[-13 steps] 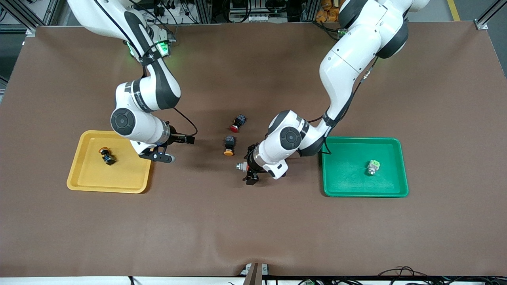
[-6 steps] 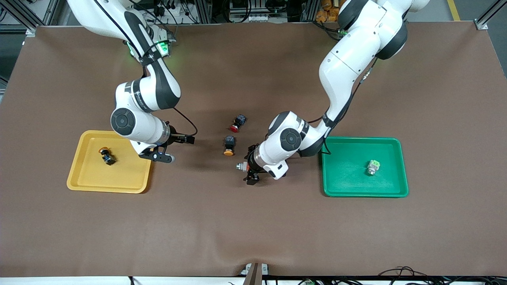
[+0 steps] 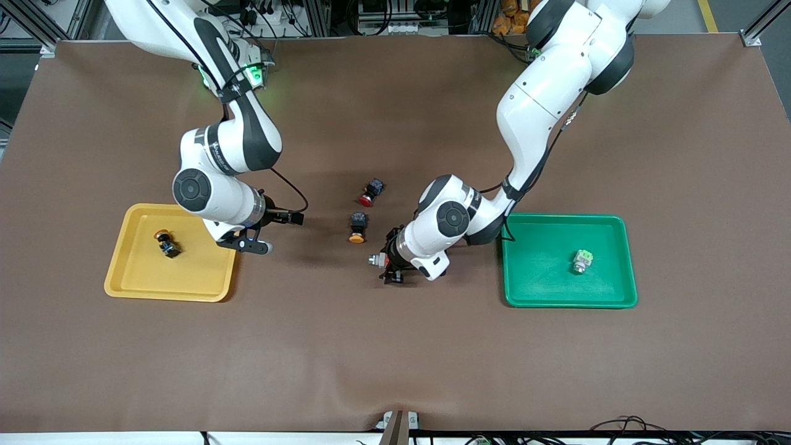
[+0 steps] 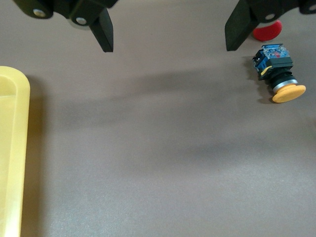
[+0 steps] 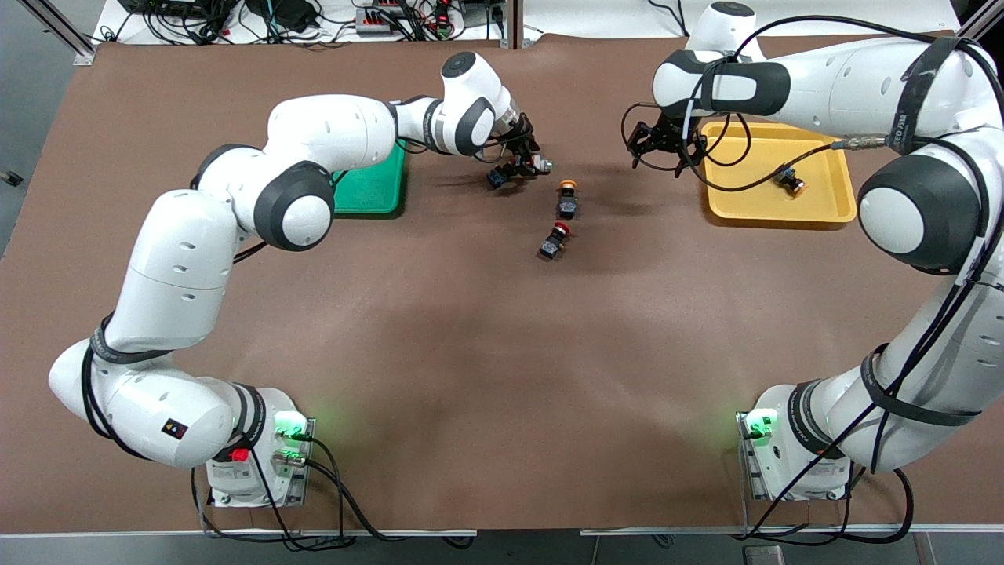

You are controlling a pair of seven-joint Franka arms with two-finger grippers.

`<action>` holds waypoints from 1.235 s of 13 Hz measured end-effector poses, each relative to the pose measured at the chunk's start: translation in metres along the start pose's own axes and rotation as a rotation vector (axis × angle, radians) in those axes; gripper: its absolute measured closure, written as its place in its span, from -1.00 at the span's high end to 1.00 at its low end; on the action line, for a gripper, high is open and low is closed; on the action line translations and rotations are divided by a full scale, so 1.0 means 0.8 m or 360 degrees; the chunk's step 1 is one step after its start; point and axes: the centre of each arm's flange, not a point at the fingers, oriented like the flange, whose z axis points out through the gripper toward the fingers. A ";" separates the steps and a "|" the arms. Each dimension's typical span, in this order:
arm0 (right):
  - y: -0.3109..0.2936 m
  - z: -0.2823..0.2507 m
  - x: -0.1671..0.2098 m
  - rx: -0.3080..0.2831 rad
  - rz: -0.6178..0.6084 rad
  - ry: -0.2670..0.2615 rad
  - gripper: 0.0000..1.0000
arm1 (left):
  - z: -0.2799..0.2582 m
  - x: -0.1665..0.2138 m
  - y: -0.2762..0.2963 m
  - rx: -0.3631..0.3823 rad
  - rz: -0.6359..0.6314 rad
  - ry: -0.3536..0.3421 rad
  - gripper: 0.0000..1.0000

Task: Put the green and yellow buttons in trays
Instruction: 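Grasp the white orange-labelled button with the left gripper, then lower the white button into the green tray while the right gripper grasps yellow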

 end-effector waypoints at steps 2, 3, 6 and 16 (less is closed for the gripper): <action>0.000 0.000 0.000 0.0000 0.0000 0.0000 1.00 | -0.008 -0.005 0.005 -0.0021 0.0004 -0.0014 -0.20; 0.000 0.000 0.000 -0.0001 0.0000 -0.0001 1.00 | -0.016 -0.012 0.008 -0.0038 0.0012 -0.0025 -0.19; 0.000 0.001 0.000 -0.0001 0.0000 -0.0002 1.00 | -0.068 -0.042 0.014 -0.0018 0.0074 0.0000 -0.19; -0.107 0.033 -0.021 0.0053 0.0113 0.0233 1.00 | -0.326 0.050 0.104 0.0102 0.0300 0.0149 -0.19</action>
